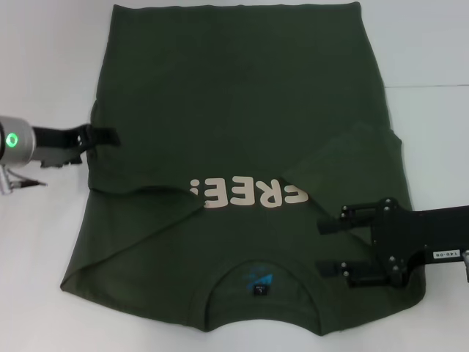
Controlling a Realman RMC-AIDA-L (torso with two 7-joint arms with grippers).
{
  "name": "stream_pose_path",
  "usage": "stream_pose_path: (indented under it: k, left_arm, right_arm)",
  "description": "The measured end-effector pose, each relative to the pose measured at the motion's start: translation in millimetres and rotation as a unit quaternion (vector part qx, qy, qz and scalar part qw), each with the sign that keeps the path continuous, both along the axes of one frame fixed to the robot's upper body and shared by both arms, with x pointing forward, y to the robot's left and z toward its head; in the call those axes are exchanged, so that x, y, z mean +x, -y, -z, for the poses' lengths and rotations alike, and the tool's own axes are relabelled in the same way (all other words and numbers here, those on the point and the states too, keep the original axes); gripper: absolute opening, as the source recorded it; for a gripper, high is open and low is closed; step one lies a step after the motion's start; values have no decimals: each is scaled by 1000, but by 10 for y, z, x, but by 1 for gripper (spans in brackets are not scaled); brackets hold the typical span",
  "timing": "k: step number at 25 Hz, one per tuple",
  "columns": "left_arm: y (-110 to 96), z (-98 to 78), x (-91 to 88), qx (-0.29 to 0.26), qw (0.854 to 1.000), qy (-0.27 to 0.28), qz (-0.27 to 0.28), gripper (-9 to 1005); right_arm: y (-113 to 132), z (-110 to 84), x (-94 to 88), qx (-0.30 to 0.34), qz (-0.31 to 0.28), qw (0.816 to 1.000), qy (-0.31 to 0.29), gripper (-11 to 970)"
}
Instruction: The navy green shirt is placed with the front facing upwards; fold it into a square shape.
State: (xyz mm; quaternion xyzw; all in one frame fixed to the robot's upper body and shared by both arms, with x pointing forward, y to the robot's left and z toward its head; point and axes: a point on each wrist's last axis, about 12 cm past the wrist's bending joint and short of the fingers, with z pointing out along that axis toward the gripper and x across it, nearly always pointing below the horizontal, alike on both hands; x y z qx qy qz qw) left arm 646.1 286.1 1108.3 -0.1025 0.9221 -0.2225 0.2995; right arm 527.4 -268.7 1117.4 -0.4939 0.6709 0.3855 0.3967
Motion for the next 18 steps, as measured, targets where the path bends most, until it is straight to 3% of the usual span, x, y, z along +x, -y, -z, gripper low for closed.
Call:
stream_pose_path:
  k: [7,18]
  left_arm:
    - [-1,41,-87,10,999,-34,29,920]
    - [-2,-14,-91,9,999,-36,39,919]
  right_arm:
    - [-7,-5,16,-1,1,1000,2,667]
    - [-7,-5,30,-3,6,1000,4,667]
